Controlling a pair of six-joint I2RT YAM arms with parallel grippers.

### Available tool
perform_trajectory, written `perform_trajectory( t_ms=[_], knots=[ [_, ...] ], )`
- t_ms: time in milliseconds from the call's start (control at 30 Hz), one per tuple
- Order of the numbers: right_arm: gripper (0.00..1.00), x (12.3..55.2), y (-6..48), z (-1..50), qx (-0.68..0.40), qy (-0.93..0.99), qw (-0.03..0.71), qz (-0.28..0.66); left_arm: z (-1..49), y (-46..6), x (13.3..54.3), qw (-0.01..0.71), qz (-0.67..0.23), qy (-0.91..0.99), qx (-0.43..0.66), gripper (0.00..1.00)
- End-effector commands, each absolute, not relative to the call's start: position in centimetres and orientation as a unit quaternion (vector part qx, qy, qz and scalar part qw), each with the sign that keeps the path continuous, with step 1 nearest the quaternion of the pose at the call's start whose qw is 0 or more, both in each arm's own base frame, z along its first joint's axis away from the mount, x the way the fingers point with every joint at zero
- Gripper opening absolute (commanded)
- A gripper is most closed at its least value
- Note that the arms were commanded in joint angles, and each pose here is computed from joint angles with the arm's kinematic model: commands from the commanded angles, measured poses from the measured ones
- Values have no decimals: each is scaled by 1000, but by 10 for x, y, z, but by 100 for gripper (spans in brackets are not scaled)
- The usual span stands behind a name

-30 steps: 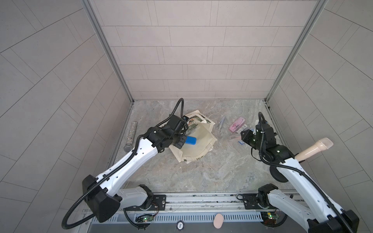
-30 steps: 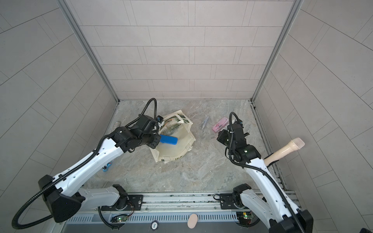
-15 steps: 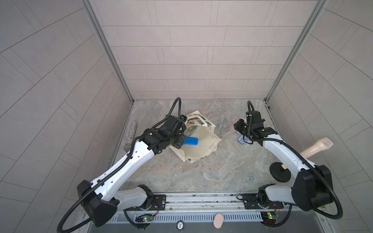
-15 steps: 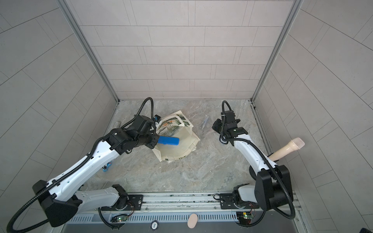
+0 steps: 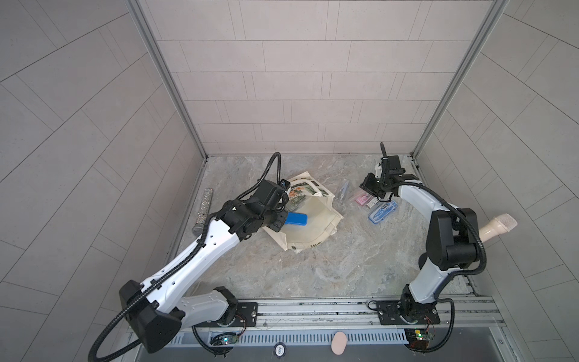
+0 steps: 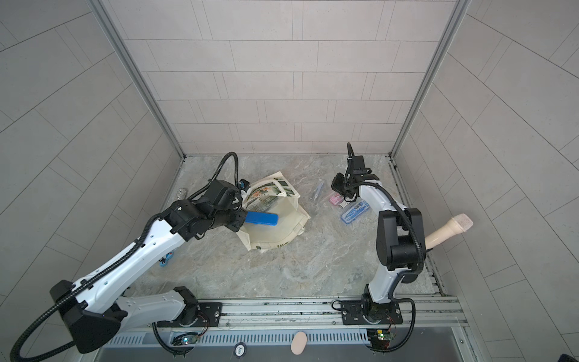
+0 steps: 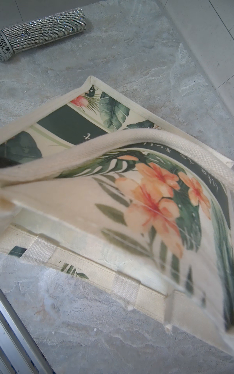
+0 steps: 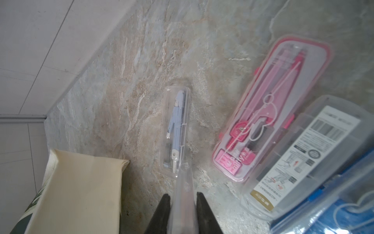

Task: Take out the compass set from the canvas bag
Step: Place the compass set at the center of the board.

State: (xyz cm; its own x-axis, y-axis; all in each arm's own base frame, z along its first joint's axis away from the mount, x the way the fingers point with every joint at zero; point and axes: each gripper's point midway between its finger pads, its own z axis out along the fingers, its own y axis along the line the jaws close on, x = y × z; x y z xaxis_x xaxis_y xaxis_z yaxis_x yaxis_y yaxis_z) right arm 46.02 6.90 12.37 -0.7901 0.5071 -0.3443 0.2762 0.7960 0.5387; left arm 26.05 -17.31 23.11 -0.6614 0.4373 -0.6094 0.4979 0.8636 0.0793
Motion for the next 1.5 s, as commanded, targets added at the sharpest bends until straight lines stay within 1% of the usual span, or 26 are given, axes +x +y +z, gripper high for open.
perform_trajectory(
  t_ms=[0,100,300,500,633,700,800,867,1033,1100,1200,1300,1400,1467],
  knots=[
    [26,456,76,112,197,925,208,252,243,-175,262,348,-53,899,262,0],
    [27,470,77,102,207,922,203,257,241,-177,260,341,-60,900,265,0],
    [31,496,77,86,217,922,186,262,243,-174,257,342,-57,900,265,0],
    [36,510,70,77,232,919,180,262,242,-172,257,340,-51,900,266,0],
    [37,515,68,74,233,920,178,262,239,-174,258,334,-51,902,269,0],
    [42,516,66,71,236,919,175,262,239,-175,258,331,-51,903,270,0],
    [50,519,63,74,235,918,179,265,238,-175,259,330,-53,903,269,0],
    [53,521,63,82,228,917,184,270,239,-175,258,331,-53,903,268,0],
    [57,520,66,114,215,911,213,280,234,-174,256,329,-57,905,263,0],
    [57,512,66,128,210,910,221,280,234,-175,254,326,-61,906,263,0],
    [56,488,76,151,187,912,229,286,232,-175,252,323,-64,907,262,0],
    [56,447,100,170,139,920,227,287,229,-175,249,321,-72,908,259,0],
    [55,394,129,187,95,925,227,290,224,-174,247,317,-73,910,259,0],
    [54,355,156,203,66,920,240,303,222,-171,247,317,-65,910,259,0]
  ],
)
